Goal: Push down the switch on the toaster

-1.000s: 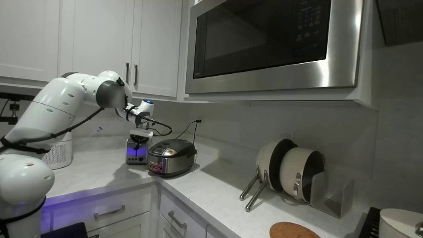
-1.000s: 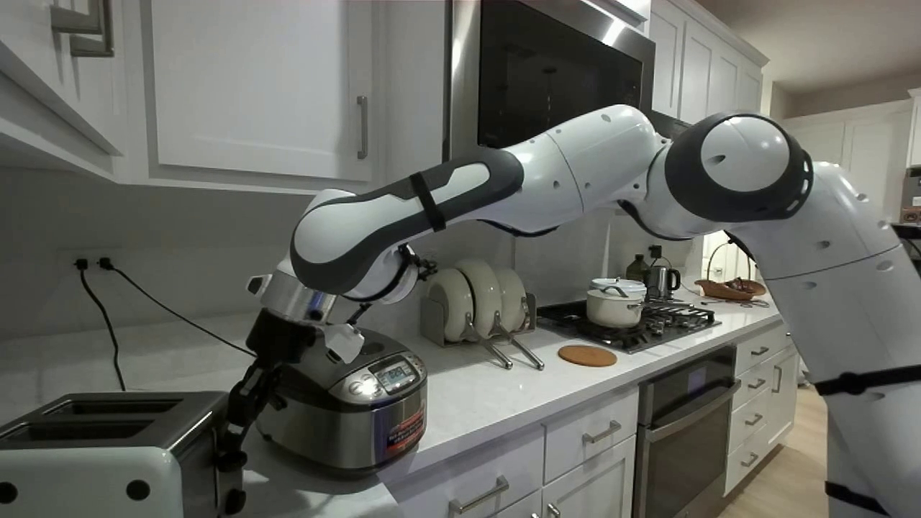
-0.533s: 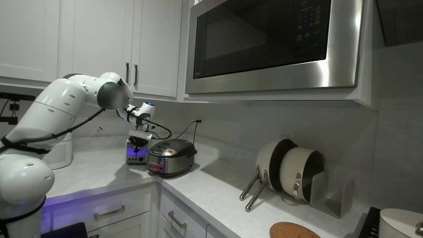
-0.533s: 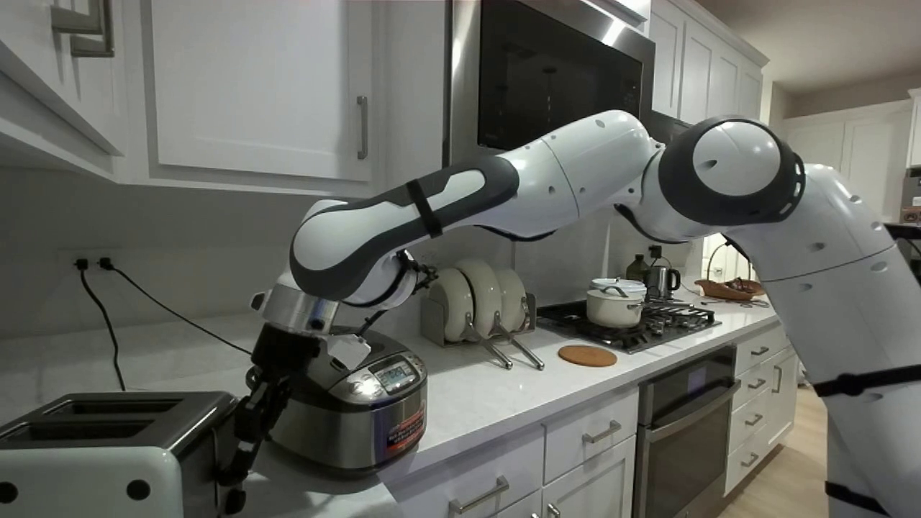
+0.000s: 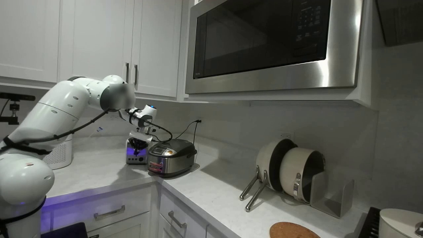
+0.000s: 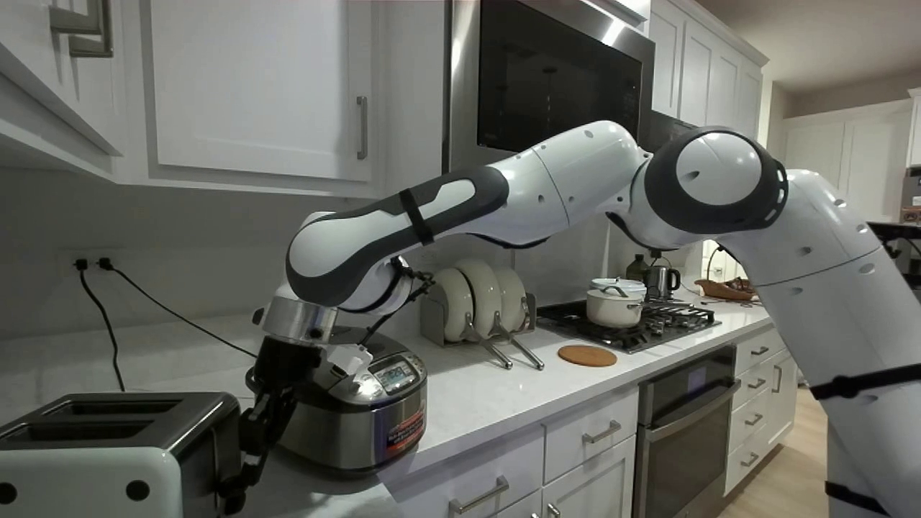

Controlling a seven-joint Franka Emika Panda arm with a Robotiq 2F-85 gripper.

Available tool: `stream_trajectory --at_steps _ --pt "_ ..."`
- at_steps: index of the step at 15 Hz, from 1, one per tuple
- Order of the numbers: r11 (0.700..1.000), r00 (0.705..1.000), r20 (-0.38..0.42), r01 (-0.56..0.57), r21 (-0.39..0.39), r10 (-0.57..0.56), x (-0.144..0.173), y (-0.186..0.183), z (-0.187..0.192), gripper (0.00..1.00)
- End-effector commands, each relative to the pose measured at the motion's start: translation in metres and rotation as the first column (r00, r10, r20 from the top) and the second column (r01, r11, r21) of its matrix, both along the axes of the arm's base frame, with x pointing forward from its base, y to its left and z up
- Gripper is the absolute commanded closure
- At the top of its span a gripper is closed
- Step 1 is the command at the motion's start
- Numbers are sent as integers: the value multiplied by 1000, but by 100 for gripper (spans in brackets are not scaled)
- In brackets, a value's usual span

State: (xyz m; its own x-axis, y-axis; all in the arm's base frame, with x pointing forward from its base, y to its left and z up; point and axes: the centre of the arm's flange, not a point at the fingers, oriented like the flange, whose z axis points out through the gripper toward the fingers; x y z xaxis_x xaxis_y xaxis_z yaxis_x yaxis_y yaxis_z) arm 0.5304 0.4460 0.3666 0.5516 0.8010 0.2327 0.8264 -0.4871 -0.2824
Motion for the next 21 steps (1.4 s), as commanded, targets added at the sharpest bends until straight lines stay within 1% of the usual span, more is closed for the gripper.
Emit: stream_trajectory --at_steps 1,9,21 --pt "1000 1000 -29 -5 -4 5 10 7 -15 100" --pt "1000 999 -41 -21 17 22 16 17 -22 100" --pt "999 995 -98 -33 -3 32 27 27 -39 100"
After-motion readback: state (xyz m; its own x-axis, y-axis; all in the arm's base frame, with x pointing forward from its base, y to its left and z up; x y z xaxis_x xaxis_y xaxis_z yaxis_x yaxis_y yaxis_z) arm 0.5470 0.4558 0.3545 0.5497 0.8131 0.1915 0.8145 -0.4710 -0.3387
